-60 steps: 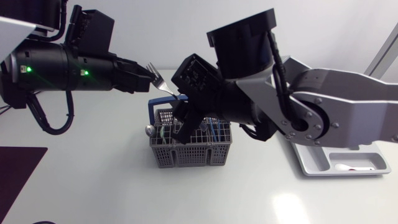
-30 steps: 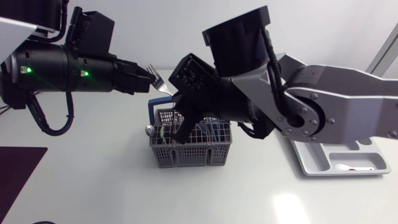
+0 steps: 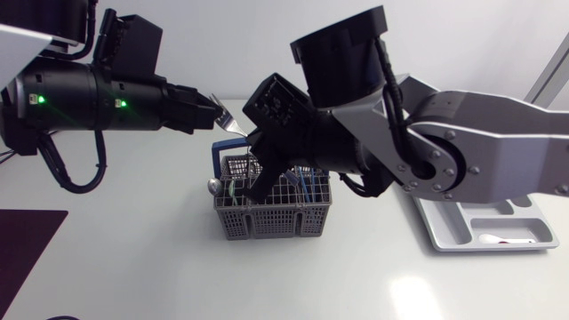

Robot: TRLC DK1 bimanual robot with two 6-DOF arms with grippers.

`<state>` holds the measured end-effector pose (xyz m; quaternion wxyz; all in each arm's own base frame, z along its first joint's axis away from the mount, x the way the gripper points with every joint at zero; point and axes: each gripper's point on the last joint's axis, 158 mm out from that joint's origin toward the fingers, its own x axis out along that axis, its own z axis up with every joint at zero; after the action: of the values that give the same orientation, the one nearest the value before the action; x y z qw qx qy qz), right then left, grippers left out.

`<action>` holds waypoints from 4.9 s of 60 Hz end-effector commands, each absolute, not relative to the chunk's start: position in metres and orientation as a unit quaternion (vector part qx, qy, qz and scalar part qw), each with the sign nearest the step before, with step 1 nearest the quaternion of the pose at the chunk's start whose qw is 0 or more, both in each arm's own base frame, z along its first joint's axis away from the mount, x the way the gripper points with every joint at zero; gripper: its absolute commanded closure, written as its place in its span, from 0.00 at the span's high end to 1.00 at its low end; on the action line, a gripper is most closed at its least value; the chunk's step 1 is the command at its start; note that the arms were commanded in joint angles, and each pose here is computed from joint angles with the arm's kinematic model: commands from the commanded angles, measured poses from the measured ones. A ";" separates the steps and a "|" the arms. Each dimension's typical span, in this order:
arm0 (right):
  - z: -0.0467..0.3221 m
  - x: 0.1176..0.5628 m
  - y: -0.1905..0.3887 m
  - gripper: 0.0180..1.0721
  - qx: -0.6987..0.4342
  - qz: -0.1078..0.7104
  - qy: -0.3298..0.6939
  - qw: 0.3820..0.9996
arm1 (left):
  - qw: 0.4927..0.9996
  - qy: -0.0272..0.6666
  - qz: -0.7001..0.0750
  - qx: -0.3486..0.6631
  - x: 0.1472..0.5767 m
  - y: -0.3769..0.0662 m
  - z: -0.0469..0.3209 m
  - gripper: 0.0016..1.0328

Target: Sort the cutlery from the basket into the organizer compartments.

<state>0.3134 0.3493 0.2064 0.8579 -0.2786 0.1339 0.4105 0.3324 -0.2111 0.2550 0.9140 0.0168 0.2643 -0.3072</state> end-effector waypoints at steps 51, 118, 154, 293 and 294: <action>0.263 0.307 0.193 0.05 -0.219 0.296 0.125 0.921 | 0.922 0.252 -0.287 0.063 0.353 -0.172 0.276 0.29; 0.145 0.444 -0.111 0.05 -0.124 0.020 0.311 0.942 | 0.843 0.417 -0.247 0.232 0.336 -0.174 0.142 0.26; 0.059 0.486 -0.198 0.05 -0.102 -0.015 0.419 0.902 | 0.839 0.443 -0.227 0.219 0.335 -0.150 0.124 0.27; 0.115 0.423 -0.011 0.73 -0.173 0.103 0.378 0.903 | 0.796 0.482 -0.365 0.040 0.325 -0.179 0.099 0.03; 0.116 0.421 -0.009 0.73 -0.175 0.104 0.378 0.903 | 0.796 0.480 -0.366 0.040 0.325 -0.179 0.100 0.03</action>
<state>0.4312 -0.0172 0.1194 0.9049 -0.1789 0.3723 0.1024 0.3182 -0.1833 0.0988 0.7899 0.0337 0.4872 -0.3708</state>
